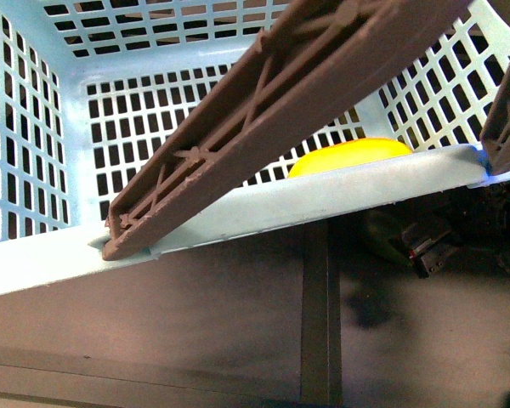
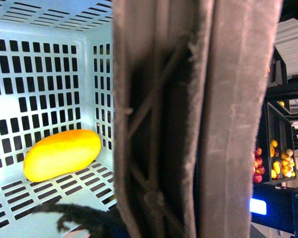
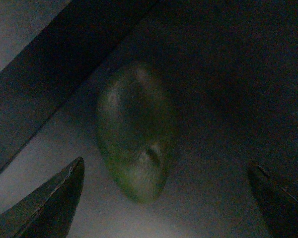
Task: Pick mango and avocado into basket
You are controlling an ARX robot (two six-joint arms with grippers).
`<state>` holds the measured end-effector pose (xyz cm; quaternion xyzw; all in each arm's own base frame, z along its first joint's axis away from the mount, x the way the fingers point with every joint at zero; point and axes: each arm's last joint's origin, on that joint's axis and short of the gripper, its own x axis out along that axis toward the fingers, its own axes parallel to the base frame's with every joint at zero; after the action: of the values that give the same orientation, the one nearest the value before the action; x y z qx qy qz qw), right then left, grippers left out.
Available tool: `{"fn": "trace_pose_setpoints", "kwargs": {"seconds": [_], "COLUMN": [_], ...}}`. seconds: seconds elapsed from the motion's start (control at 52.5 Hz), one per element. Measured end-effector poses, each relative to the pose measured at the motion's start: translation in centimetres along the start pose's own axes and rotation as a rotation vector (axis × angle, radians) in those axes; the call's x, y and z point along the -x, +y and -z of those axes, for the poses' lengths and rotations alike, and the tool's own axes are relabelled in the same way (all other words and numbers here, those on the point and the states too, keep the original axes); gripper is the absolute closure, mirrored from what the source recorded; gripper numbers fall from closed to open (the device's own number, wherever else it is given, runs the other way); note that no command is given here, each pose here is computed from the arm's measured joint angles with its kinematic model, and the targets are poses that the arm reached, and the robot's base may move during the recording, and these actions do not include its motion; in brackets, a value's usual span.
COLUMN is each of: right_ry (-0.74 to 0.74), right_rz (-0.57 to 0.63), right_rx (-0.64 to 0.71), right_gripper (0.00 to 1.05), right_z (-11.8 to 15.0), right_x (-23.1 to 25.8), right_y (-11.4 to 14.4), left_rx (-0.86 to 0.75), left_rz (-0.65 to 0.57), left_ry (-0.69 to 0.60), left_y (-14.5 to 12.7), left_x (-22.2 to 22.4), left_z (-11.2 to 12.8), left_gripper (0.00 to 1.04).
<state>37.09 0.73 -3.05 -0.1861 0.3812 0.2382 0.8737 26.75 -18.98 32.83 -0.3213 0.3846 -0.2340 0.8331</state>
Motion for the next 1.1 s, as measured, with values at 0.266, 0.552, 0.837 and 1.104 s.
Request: {"fn": "trace_pose_setpoints", "kwargs": {"seconds": [0.266, 0.552, 0.837, 1.104], "right_ry": [-0.005, 0.010, 0.006, 0.014], "right_rz": [-0.025, -0.051, -0.052, -0.055], "right_rx": [0.003, 0.000, -0.007, -0.020], "right_gripper": [0.09, 0.09, 0.09, 0.09], "right_z": [-1.1, -1.7, -2.7, -2.7], "right_x": [-2.1, -5.1, -7.4, -8.3], "right_y": [0.3, 0.8, 0.6, 0.6], "left_rx": [0.000, 0.000, 0.000, 0.000], "left_rz": [-0.003, -0.003, -0.001, -0.003], "left_ry": [-0.003, -0.003, -0.001, -0.003], "left_y": [0.0, 0.0, 0.0, 0.0], "left_x": [0.0, 0.0, 0.0, 0.0], "left_z": [0.0, 0.0, 0.0, 0.0], "left_gripper": [0.91, 0.91, 0.91, 0.91]}}
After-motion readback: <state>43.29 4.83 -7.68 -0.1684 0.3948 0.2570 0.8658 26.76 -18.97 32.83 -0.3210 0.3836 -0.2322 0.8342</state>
